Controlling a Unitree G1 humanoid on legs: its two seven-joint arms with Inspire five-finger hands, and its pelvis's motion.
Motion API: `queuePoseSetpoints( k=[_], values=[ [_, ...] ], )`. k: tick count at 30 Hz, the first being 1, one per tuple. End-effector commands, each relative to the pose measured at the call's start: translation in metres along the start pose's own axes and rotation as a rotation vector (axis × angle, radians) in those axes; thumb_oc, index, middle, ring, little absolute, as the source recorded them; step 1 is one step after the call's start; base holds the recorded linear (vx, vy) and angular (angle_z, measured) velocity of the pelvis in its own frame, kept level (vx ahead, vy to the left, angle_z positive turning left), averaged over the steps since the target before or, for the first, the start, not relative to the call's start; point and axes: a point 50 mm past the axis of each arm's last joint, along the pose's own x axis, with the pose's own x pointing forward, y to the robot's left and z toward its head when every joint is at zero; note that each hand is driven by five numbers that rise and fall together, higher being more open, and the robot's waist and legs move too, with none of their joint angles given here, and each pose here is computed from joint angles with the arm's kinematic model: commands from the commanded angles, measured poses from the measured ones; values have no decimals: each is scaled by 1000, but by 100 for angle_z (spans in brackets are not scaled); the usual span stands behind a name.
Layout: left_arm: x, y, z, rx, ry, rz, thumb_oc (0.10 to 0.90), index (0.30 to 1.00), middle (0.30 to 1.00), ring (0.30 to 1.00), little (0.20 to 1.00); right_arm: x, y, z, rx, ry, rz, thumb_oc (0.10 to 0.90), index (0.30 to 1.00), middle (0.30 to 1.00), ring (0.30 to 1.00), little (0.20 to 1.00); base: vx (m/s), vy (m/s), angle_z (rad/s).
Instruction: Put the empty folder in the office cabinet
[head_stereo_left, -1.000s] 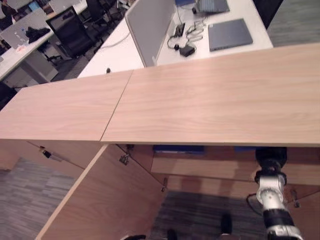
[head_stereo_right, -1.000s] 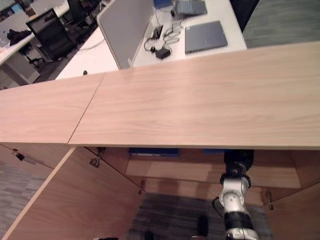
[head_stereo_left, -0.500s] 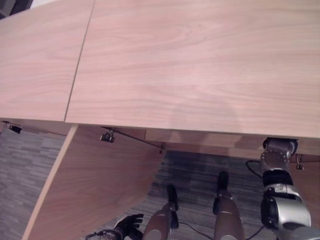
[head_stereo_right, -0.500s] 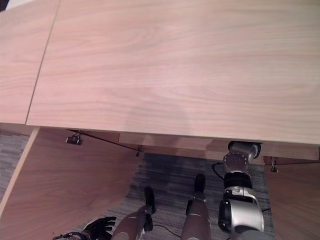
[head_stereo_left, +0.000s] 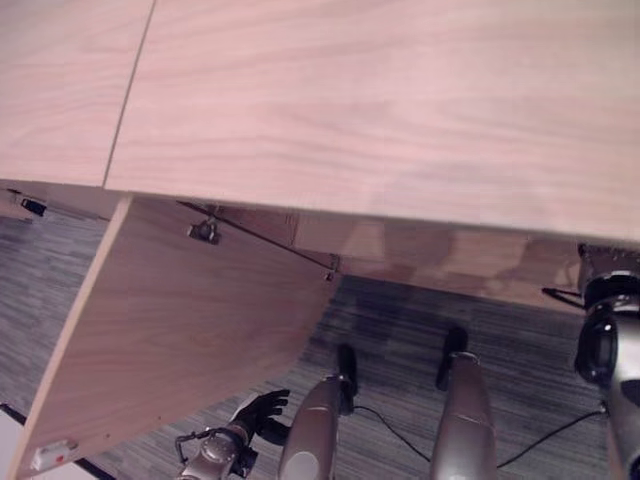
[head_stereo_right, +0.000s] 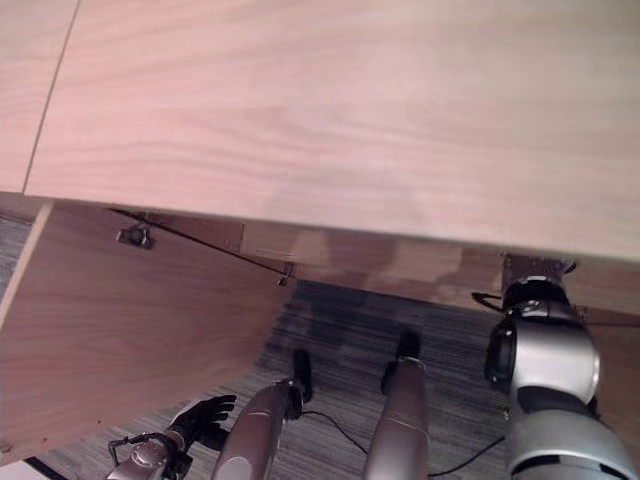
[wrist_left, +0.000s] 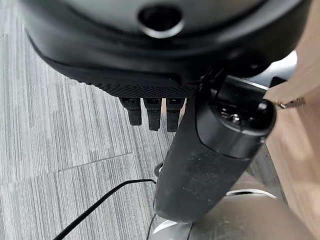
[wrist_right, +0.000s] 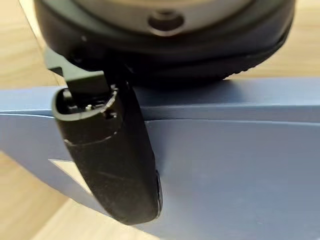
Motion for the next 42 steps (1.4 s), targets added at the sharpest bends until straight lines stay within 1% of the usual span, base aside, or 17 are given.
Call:
queuePoseSetpoints(
  k=[1,3,4,5,8,12,13,15,21,24,26,29,34,39,42],
  values=[
    [-14,9,-29,74,86,-2,800,900,900,900,900,-1,50,67,-106,-187,103,800,900,900,900,900,0,0,0],
    [-13,10,-27,83,83,1,800,900,900,900,900,0,50,68,-127,-180,78,800,900,900,900,900,51,-23,1],
    [-9,11,-18,87,68,9,800,900,900,900,900,0,48,63,-181,-147,18,800,900,900,900,900,6,-40,4],
    [-8,11,-17,85,65,9,800,900,900,900,900,0,51,65,-182,-147,20,800,900,900,900,900,28,-44,3],
    [-1,13,-2,78,43,38,800,900,900,900,900,-2,54,53,-242,-92,-47,800,900,900,900,900,-7,-30,-3],
    [4,10,3,79,47,59,800,900,900,900,900,-5,56,41,-280,-56,-84,800,900,900,900,900,18,-16,-8],
    [5,8,4,79,48,61,800,900,900,900,900,-4,52,38,-317,-42,-107,800,900,900,900,900,23,-14,6],
    [10,8,11,72,45,77,800,900,900,900,900,-4,40,28,-336,14,-172,800,900,900,900,900,32,-32,8],
    [11,4,10,74,53,77,800,900,900,900,900,-4,27,25,-378,35,-246,800,900,900,900,900,26,-3,3],
    [8,-6,0,94,73,51,800,900,900,900,900,-2,8,28,-411,18,-344,800,900,900,900,900,80,13,2],
    [8,-9,0,86,73,42,800,900,900,900,900,-2,0,23,-414,25,-376,800,900,900,900,900,80,17,3],
    [6,-13,-5,86,76,27,800,900,900,900,900,-2,-9,18,-428,22,-405,800,900,900,900,900,52,19,-1],
    [5,-15,-7,35,77,31,800,900,900,900,900,-1,-27,14,-465,23,-444,800,900,900,900,900,31,0,1],
    [-1,-15,-23,77,135,33,800,900,900,900,900,-2,-39,12,-487,29,-487,800,900,900,900,900,0,-8,2],
    [-2,-17,-28,81,154,30,800,900,900,900,900,-3,-39,7,-486,39,-482,800,900,900,900,900,2,-7,3]
  ],
)
